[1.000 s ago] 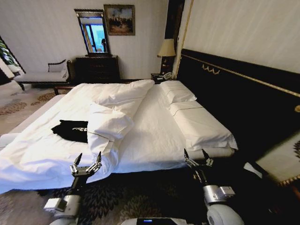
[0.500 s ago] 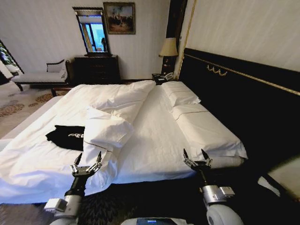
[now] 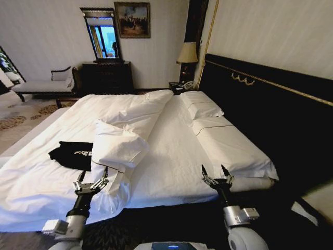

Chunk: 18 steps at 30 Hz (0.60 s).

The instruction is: Fold the clothes on the bed.

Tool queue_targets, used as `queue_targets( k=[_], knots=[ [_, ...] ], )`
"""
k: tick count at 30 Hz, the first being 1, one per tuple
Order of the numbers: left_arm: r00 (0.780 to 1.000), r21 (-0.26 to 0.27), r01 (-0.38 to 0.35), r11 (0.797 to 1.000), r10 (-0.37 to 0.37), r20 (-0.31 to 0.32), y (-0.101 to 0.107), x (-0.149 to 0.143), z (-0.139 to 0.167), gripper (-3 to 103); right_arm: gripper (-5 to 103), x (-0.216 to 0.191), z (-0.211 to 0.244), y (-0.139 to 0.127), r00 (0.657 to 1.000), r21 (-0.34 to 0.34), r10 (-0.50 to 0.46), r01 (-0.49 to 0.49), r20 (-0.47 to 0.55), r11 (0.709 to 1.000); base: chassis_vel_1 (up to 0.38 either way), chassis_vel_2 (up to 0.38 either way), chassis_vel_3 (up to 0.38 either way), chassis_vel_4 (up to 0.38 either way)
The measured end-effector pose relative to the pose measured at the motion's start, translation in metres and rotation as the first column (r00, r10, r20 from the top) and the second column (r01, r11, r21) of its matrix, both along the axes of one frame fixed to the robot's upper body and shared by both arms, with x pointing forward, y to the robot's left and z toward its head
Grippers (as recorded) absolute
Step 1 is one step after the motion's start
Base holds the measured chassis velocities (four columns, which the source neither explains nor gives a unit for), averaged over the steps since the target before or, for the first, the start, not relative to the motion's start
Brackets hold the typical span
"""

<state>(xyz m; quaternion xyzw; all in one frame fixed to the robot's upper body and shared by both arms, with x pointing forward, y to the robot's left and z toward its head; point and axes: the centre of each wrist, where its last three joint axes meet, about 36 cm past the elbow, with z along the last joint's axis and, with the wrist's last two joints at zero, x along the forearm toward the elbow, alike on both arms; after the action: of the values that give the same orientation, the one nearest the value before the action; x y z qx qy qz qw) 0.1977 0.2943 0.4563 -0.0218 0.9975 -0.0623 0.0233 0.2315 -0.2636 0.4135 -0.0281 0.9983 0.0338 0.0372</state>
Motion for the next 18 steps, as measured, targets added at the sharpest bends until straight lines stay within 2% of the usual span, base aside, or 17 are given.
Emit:
queue_targets(
  k=[18],
  knots=[
    [1.000, 0.013, 0.000, 1.000, 0.000, 0.001, 0.001, -0.001, 0.000, 100, 100, 0.000, -0.011, 0.002, 1.000, -0.033, 0.026, -0.026, -0.002, 0.999, 0.001, 0.003, -0.002, -0.004]
  ],
)
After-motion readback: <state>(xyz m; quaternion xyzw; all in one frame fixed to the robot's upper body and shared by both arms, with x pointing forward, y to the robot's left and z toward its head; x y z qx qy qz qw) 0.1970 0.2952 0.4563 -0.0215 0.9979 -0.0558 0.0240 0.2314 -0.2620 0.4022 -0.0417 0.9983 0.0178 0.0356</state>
